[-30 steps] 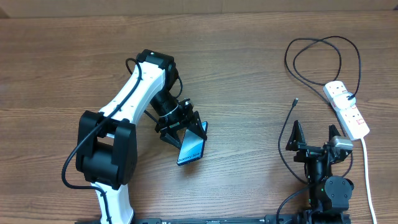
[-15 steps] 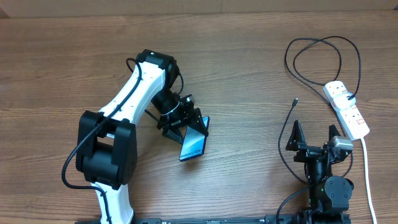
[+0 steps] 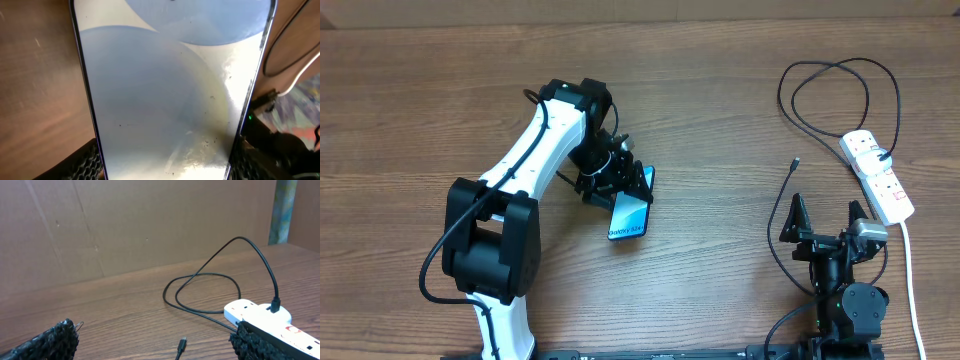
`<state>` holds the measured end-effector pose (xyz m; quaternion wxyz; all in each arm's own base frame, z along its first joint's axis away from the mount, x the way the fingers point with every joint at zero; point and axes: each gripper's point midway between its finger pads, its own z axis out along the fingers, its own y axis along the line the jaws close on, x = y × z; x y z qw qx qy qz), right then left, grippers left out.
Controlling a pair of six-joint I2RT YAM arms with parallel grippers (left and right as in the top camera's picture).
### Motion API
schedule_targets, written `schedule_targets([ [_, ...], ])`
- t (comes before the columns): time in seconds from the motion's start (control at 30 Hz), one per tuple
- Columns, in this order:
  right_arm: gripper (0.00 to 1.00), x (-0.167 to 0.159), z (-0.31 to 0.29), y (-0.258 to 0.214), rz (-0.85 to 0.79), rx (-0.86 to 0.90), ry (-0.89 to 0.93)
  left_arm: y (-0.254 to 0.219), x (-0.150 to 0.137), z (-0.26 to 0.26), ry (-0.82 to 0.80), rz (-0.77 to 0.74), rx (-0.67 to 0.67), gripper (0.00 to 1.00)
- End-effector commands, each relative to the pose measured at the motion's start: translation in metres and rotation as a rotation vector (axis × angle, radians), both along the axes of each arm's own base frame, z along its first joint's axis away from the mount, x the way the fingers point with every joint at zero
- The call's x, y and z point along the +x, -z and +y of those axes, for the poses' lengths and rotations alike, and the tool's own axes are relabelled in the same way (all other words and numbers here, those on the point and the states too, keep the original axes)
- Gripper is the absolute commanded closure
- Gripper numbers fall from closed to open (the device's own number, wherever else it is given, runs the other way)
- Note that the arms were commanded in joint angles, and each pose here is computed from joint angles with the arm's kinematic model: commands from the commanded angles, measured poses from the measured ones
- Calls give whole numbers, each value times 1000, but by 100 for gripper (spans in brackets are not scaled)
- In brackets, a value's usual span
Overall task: Plug charger to phone and switch on socket
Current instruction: 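Carry the held phone forward and left with the left gripper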
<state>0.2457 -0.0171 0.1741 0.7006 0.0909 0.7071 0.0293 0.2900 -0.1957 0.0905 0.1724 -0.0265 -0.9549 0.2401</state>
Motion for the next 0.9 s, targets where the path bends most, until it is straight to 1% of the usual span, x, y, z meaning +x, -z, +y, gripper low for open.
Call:
schedule_targets([
  [0.0,0,0,0,3,0,-4,0,-11,21,-6,-21,-73,-18,51],
  [0.13,0,0,0,3,0,-4,0,-22,43,-1,-18,-175,29,51],
  [0.3,0,0,0,3,0,-4,0,-48,76,6,-16,-329,95,51],
  [0.5,0,0,0,3,0,-4,0,-76,97,14,-24,-444,148,51],
  [0.7,0,0,0,3,0,-4,0,-103,107,39,-30,-530,290,51],
  [0.8,0,0,0,3,0,-4,0,-116,105,53,-29,-547,360,51],
  [0.87,0,0,0,3,0,-4,0,-124,101,58,-28,-547,380,52],
])
